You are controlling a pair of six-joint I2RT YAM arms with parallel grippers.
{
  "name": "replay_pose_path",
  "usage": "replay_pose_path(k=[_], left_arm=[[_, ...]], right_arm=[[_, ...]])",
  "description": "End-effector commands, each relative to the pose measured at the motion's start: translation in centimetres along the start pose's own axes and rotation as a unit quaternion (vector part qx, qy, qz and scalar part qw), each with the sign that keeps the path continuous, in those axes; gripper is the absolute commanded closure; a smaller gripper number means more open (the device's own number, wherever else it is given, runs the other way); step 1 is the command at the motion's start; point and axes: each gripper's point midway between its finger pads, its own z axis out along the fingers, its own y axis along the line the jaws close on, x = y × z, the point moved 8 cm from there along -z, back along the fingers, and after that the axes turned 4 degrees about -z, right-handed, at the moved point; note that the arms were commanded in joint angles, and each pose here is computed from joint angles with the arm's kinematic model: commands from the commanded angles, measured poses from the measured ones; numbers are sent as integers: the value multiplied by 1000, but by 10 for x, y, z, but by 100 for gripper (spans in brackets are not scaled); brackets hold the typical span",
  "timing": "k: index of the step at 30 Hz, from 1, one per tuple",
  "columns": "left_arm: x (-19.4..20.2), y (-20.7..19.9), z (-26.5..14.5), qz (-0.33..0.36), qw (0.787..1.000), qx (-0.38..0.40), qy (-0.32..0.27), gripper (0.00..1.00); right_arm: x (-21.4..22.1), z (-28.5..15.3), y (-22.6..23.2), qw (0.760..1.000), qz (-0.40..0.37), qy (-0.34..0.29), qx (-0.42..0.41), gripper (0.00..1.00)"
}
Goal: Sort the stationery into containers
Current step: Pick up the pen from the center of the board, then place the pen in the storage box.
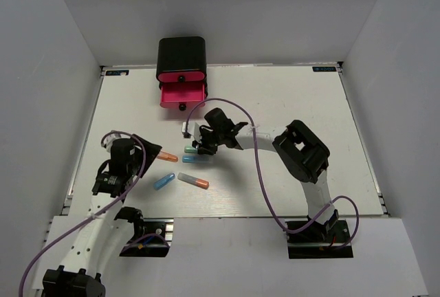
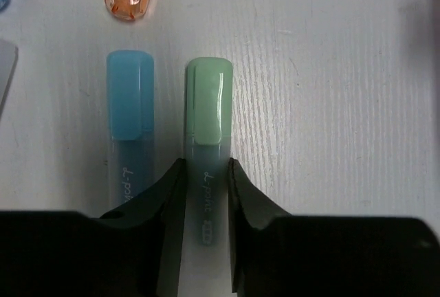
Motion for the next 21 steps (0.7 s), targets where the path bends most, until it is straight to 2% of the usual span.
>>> replay_pose_path(k=[1, 4, 8, 9, 11, 12, 15, 18, 19, 21], left_arm=[[3, 0, 2, -7, 1000, -3, 14, 19], [9, -7, 9, -1, 999, 11, 44, 22], [19, -15, 23, 29, 993, 55, 99, 34], [22, -14, 30, 35, 992, 49, 114, 39], [25, -16, 36, 62, 987, 65, 130, 47], [24, -17, 40, 72, 987, 65, 130, 47], [24, -20, 51, 121, 978, 80, 148, 59], [25, -25, 57, 167, 966, 102, 169, 60], [23, -29, 58, 175, 964, 109, 170, 60], [23, -29, 60, 191, 959, 110, 178, 60]], right_arm=[[3, 2, -1, 1000, -4, 17, 10, 78], [-8, -9, -6, 1000, -7, 3, 15, 93], [-46, -44, -28, 998, -24, -43, 48, 100], [-73, -61, -38, 994, -44, -72, 68, 100], [-87, -76, -51, 990, -56, -88, 91, 100], [-99, -86, -61, 987, -64, -102, 106, 100], [-130, -104, -85, 977, -90, -135, 138, 100], [-132, -98, -102, 973, -107, -135, 154, 100], [-146, -105, -113, 965, -129, -142, 178, 100], [-131, -82, -126, 967, -127, -117, 186, 100]])
